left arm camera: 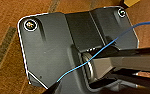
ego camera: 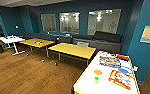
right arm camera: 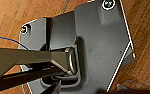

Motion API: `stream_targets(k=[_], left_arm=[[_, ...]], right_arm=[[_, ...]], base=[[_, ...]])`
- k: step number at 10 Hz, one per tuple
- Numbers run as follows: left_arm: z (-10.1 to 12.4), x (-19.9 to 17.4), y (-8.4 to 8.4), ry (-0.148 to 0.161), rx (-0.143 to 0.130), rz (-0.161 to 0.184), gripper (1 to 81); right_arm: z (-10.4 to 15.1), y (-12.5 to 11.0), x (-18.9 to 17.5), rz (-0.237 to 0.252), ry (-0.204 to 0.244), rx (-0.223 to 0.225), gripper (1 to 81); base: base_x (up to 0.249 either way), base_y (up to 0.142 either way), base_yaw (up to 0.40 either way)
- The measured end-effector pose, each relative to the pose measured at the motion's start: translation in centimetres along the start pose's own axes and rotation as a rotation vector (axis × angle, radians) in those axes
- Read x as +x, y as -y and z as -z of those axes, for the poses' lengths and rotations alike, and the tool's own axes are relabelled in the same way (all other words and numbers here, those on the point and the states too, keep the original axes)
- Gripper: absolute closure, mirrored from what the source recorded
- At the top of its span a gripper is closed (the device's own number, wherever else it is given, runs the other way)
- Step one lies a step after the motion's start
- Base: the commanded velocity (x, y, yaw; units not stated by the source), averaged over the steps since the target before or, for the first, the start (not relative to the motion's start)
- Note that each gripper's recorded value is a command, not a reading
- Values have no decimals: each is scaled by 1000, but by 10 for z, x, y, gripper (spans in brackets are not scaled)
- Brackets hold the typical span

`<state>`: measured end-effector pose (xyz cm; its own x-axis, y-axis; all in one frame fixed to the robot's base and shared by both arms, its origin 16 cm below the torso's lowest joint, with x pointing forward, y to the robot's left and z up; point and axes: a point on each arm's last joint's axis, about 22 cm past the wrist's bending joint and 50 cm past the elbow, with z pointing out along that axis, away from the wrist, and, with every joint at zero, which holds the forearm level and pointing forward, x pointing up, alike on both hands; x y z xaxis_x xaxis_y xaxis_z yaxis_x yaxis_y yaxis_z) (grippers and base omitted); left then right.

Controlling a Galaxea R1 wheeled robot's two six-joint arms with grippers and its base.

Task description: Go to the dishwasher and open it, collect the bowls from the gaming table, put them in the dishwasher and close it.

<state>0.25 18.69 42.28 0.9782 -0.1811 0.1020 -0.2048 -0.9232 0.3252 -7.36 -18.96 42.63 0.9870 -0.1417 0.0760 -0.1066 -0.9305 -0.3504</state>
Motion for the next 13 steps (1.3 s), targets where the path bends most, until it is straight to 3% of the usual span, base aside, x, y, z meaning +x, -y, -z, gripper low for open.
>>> stream_targets(k=[9,13], left_arm=[[1,2,2,-3,3,-2,10],[0,6,0,-8,-1,-2,10]], right_arm=[[0,-1,1,1,-2,-1,10],[0,-1,3,1,-4,-1,10]], base=[[97,0,0],[0,0,0]])
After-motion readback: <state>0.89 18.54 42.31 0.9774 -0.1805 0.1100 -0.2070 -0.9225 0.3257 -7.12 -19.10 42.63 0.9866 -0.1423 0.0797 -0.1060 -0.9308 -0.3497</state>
